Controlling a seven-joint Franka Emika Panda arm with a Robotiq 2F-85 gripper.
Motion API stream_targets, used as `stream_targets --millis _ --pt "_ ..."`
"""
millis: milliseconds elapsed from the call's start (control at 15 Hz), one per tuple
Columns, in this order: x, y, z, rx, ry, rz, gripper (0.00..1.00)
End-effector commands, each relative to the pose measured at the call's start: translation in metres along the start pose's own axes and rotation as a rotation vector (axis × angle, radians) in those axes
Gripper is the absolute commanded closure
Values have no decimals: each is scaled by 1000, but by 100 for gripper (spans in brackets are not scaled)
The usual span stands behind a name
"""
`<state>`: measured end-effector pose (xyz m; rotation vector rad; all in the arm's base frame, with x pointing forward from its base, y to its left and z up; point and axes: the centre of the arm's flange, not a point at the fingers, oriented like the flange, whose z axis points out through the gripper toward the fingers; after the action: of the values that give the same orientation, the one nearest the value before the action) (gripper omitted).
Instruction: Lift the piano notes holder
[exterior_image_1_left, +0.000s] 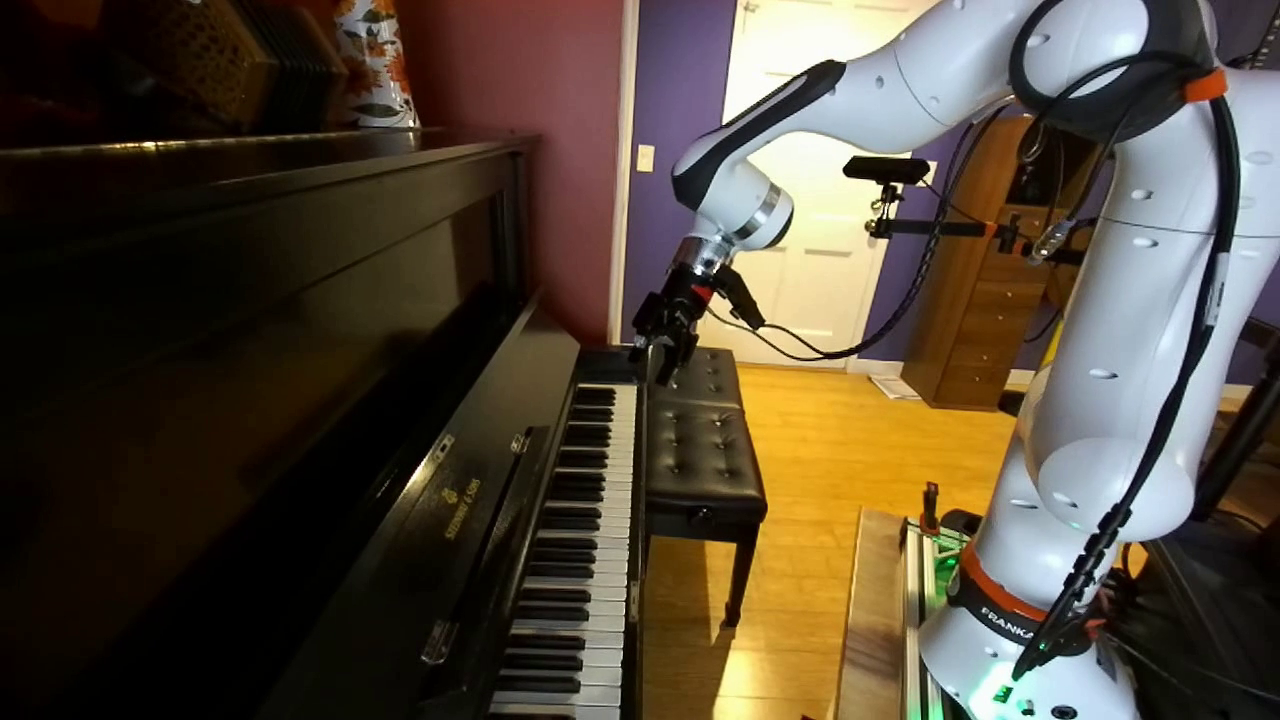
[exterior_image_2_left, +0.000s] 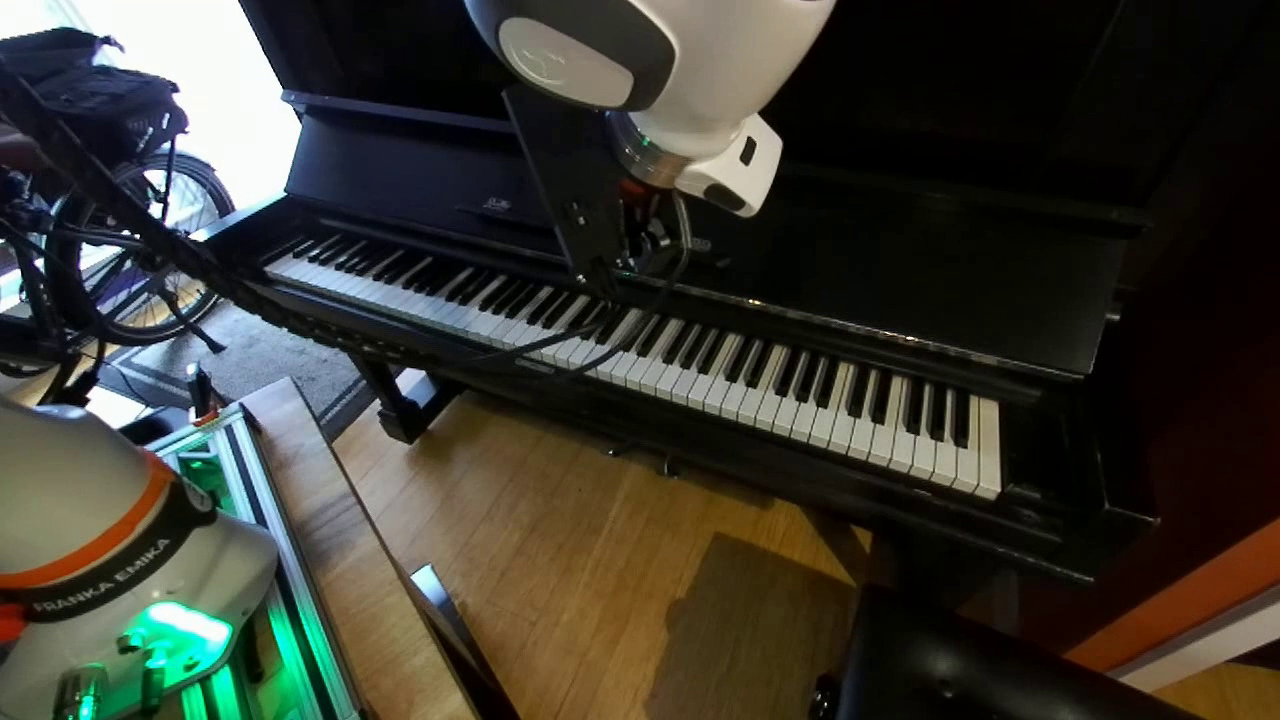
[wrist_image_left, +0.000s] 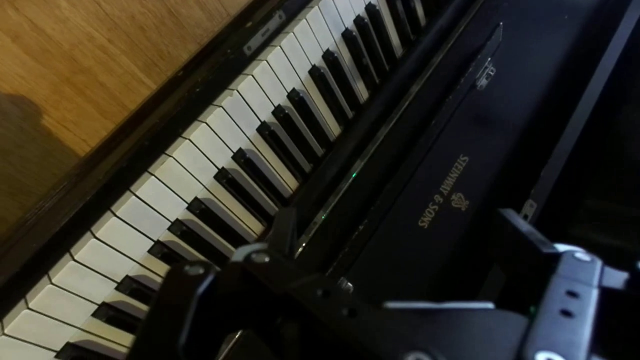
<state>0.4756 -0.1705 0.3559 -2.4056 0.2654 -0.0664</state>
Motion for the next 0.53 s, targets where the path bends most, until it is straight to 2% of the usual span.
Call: stream_targets --millis 0,67,333,467 --pt "34 40 4 66 44 92 26" --pt "37 49 6 79 53 116 30" --pt "66 82 25 127 94 196 64" --pt "82 91 40 151 100 225 77"
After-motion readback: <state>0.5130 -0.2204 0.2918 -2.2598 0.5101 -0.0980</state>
